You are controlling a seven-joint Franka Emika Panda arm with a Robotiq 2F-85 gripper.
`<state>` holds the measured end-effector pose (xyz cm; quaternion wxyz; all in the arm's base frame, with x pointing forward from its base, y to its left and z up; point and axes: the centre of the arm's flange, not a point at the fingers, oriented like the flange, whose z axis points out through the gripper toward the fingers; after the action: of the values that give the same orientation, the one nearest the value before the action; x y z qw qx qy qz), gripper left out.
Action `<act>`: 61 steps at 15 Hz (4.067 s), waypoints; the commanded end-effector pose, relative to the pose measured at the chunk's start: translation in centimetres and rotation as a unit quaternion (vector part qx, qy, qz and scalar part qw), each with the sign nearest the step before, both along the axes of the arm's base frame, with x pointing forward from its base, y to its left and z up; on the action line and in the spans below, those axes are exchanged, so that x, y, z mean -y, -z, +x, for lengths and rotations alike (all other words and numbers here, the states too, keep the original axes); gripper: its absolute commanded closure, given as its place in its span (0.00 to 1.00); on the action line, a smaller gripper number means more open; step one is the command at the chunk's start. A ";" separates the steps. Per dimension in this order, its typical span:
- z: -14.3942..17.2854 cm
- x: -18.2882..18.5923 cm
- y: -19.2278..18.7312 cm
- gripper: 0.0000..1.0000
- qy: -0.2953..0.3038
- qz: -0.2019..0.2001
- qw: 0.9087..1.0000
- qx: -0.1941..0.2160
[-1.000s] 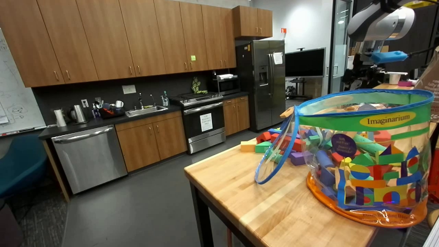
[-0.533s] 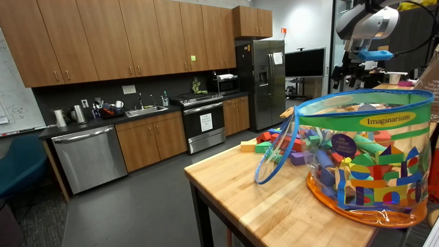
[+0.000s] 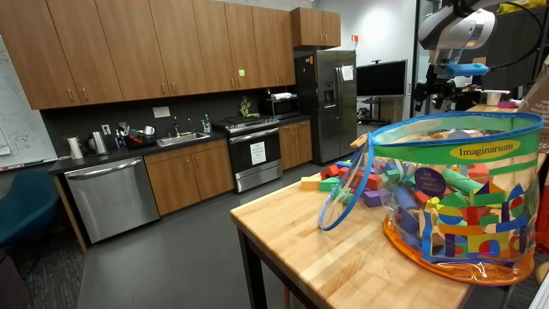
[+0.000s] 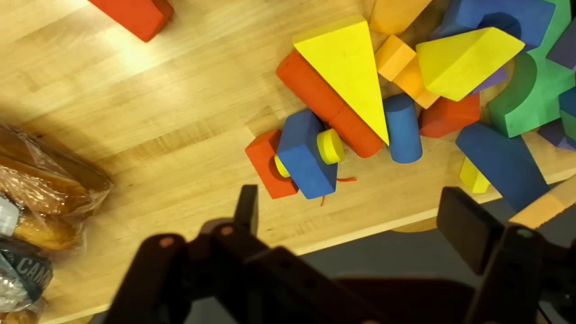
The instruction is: Pick up the piece with orange, yellow and blue blocks and put it in the clear bag
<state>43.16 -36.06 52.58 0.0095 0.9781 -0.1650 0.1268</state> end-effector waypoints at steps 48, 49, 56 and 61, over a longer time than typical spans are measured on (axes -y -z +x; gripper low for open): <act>13.4 3.1 17.9 0.00 -0.027 0.013 0.998 -0.052; 13.4 3.1 18.2 0.00 -0.027 0.015 0.998 -0.053; 12.6 4.9 18.4 0.54 -0.011 0.003 0.998 -0.054; 10.6 7.1 16.6 0.66 0.001 -0.013 0.998 -0.056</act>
<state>54.81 -41.61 34.68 0.0190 0.9834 -0.1662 0.0702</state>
